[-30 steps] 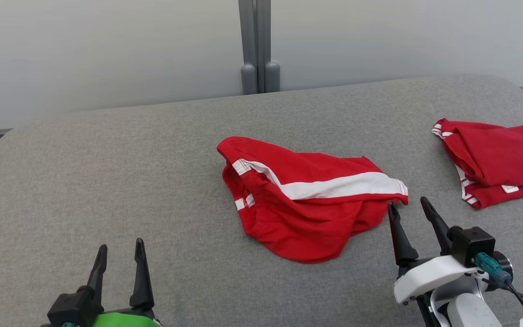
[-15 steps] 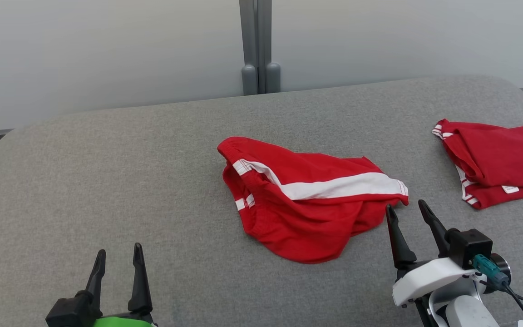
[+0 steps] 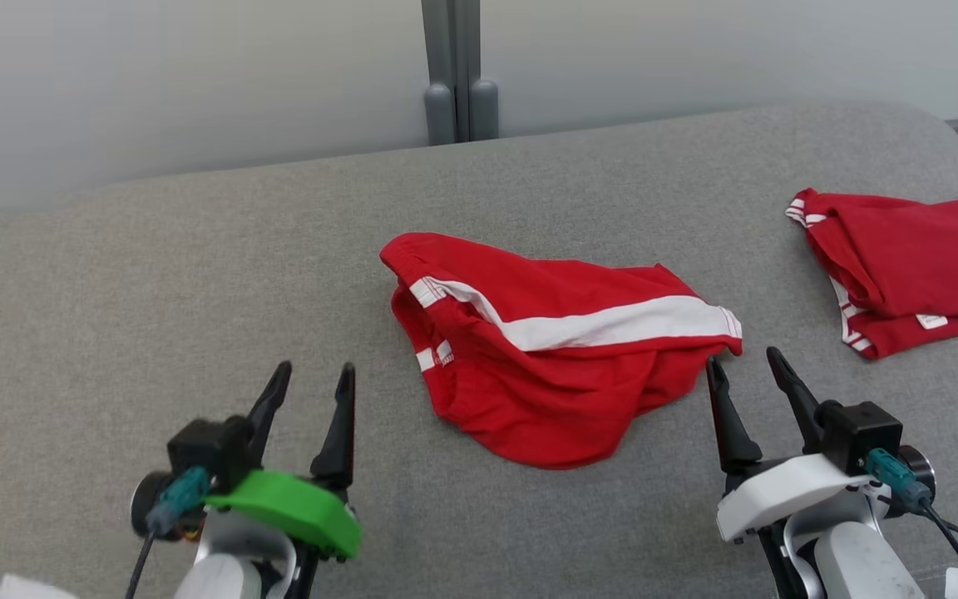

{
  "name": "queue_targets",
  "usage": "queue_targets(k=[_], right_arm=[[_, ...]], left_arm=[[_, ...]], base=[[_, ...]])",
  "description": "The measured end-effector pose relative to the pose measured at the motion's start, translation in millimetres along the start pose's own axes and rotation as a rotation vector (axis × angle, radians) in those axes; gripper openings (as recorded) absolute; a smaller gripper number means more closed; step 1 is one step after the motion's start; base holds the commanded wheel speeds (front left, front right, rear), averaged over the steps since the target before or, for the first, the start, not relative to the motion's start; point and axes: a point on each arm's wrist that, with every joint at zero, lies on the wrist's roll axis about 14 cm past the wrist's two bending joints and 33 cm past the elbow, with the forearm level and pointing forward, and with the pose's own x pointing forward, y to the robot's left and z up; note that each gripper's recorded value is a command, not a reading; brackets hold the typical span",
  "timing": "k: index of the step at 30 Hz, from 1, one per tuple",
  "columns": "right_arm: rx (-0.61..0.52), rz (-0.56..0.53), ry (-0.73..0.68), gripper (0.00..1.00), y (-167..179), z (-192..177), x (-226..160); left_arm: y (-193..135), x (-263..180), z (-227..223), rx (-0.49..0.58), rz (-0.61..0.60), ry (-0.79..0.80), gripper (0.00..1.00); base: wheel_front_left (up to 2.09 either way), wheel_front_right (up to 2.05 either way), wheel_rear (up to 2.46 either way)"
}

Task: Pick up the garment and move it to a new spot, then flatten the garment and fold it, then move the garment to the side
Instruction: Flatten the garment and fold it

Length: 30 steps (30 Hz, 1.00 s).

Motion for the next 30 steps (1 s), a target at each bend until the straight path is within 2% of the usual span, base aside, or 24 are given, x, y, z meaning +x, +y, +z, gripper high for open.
queue_targets(k=[5,9,18,21,22,24,26,27,28,30], right_arm=[[-0.007,-0.008,0.01,1.0,-4.7,-3.3,10.0],[-0.011,-0.023,0.027,1.0,-11.6,-9.2,15.2],[-0.018,-0.078,0.065,1.0,-32.9,-22.8,20.8],[-0.021,-0.095,0.075,1.0,-39.1,-25.9,20.5],[-0.021,-0.102,0.078,1.0,-41.7,-27.2,19.6],[-0.022,-0.117,0.082,1.0,-46.7,-28.4,18.4],[-0.022,-0.128,0.083,1.0,-50.4,-28.9,18.2],[-0.023,-0.13,0.083,1.0,-51.0,-28.7,18.4],[-0.023,-0.13,0.082,1.0,-51.2,-28.6,18.7],[-0.025,-0.131,0.079,1.0,-51.6,-27.7,19.3]], left_arm=[[-28.3,40.0,-4.7,-0.063,-0.108,0.089,1.0],[-38.1,65.0,-19.0,-0.08,-0.149,0.173,1.0],[-36.0,100.4,-59.6,-0.135,-0.139,0.303,1.0],[-36.7,106.5,-65.5,-0.193,-0.139,0.305,1.0],[-37.1,108.3,-65.7,-0.221,-0.138,0.301,0.93],[-40.2,110.8,-65.1,-0.246,-0.148,0.293,0.56],[-45.3,111.5,-62.9,-0.272,-0.166,0.283,0.58],[-47.1,111.2,-62.1,-0.277,-0.173,0.282,0.65],[-49.2,110.7,-60.7,-0.281,-0.182,0.278,0.76],[-50.7,110.1,-59.4,-0.281,-0.187,0.275,0.76]], base=[[0.0,0.0,0.0],[0.0,0.0,0.0],[0.0,0.0,0.0],[0.0,0.0,0.0],[0.0,0.0,0.0],[0.0,0.0,0.0],[0.0,0.0,0.0],[0.0,0.0,0.0],[0.0,0.0,0.0],[0.0,0.0,0.0]])
